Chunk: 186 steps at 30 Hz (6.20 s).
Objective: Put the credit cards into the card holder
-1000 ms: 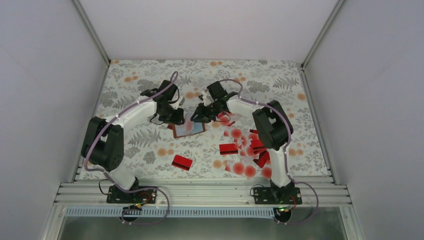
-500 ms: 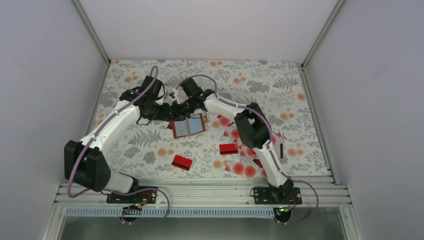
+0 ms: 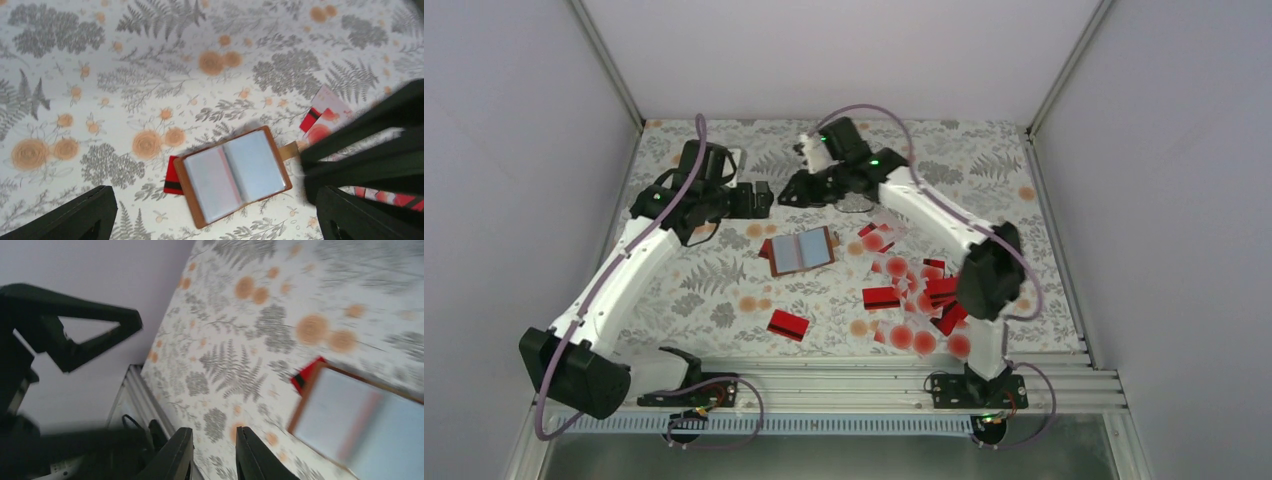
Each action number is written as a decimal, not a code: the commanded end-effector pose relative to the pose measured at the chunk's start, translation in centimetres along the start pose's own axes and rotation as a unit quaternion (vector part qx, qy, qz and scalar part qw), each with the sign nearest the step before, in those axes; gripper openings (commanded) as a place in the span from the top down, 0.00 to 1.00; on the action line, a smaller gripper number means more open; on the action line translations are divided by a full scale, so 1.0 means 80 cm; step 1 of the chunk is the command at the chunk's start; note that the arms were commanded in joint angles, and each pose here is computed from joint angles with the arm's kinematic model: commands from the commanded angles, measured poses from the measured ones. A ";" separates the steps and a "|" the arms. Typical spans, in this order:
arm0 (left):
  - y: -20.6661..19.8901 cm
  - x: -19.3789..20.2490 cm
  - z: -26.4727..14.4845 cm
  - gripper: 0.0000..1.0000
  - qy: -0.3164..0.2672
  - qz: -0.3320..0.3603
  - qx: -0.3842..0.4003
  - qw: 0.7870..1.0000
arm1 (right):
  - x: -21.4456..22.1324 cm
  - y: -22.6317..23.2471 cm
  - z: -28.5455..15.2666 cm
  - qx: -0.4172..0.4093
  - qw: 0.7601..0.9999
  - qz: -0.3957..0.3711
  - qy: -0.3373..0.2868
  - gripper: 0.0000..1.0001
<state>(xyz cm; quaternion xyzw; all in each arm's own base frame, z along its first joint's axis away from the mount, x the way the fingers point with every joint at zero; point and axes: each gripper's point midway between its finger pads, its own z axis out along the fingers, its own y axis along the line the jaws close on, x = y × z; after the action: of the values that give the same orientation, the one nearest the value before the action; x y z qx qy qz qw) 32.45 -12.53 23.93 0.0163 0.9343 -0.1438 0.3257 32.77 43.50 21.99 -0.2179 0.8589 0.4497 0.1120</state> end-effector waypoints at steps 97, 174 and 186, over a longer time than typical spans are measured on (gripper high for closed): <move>-0.407 0.304 0.311 0.36 0.152 0.566 0.184 0.789 | 0.360 -0.402 -0.362 0.308 0.718 0.592 -0.199 0.03; -0.458 0.246 0.303 0.46 0.086 0.534 0.240 0.806 | 0.342 -0.373 -0.343 0.240 0.768 0.556 -0.209 0.01; -0.471 0.158 0.242 0.46 0.053 0.424 0.303 0.852 | 0.309 -0.361 -0.341 0.181 0.794 0.530 -0.237 0.03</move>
<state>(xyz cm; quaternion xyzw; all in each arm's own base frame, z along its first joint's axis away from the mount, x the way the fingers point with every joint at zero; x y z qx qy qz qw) 28.71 -54.81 5.43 0.5503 0.7668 -0.2165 0.2498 23.62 -0.84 5.77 0.4276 0.8589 0.2730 0.0704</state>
